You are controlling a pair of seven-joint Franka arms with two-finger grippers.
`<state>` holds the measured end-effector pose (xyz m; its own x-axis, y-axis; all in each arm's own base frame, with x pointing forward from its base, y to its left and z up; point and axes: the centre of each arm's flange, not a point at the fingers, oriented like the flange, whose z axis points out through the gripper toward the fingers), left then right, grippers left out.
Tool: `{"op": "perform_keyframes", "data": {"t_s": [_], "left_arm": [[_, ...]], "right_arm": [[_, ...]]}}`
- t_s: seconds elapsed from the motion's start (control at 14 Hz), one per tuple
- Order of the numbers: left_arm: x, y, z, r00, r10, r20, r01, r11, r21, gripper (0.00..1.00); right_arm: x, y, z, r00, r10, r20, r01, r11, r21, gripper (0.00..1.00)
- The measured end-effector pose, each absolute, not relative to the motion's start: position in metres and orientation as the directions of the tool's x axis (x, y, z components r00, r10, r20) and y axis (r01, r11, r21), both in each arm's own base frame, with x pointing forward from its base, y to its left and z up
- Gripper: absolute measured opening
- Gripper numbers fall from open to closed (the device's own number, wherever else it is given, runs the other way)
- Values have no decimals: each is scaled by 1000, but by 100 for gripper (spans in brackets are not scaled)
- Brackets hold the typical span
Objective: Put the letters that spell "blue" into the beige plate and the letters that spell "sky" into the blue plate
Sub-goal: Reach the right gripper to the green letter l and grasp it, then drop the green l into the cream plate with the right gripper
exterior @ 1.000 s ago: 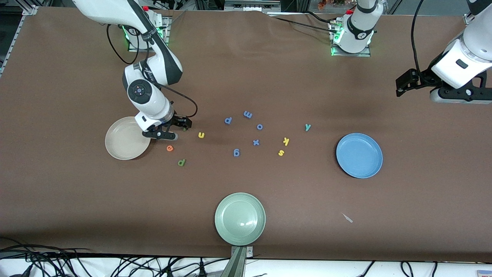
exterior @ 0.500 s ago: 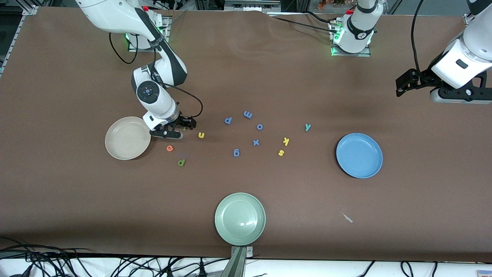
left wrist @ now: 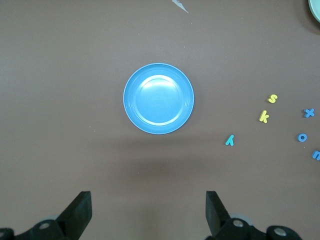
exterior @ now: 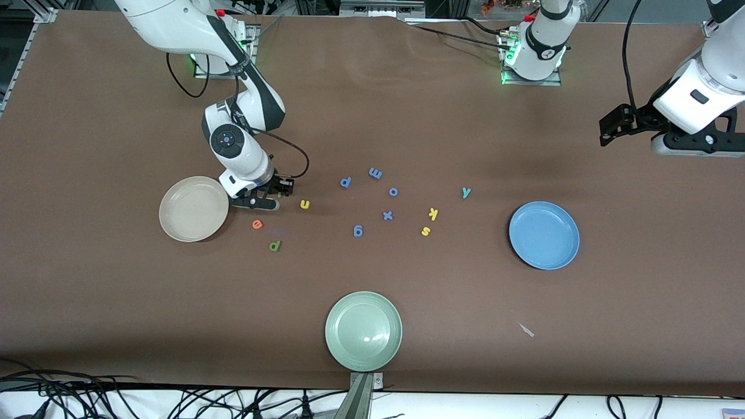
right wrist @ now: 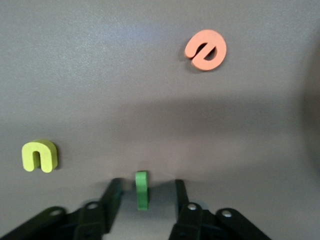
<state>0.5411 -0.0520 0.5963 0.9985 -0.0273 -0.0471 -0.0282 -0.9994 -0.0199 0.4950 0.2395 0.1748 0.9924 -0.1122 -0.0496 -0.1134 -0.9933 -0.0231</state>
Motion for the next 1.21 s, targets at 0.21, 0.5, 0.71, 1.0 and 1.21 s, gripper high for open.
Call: {"op": "perform_keyframes", "data": {"t_s": [0.21, 0.5, 0.71, 1.0, 1.21], "left_arm": [[541, -52, 596, 999, -27, -47, -28, -999, -20, 100], [541, -52, 596, 999, -27, -47, -28, -999, -20, 100], [541, -52, 596, 999, -27, -47, -28, -999, -20, 100], [543, -55, 590, 998, -32, -63, -33, -999, -20, 100], [556, -76, 551, 988, -70, -135, -73, -997, -18, 100]], "right_arm": [[496, 240, 177, 993, -112, -46, -113, -993, -25, 9], [515, 241, 200, 992, -103, -66, -104, -995, -7, 9], [552, 215, 242, 991, -58, -123, -53, -998, 42, 9], [588, 136, 268, 983, 75, -170, 87, -994, 66, 9], [594, 92, 256, 976, 94, -194, 109, -992, 68, 9]]}}
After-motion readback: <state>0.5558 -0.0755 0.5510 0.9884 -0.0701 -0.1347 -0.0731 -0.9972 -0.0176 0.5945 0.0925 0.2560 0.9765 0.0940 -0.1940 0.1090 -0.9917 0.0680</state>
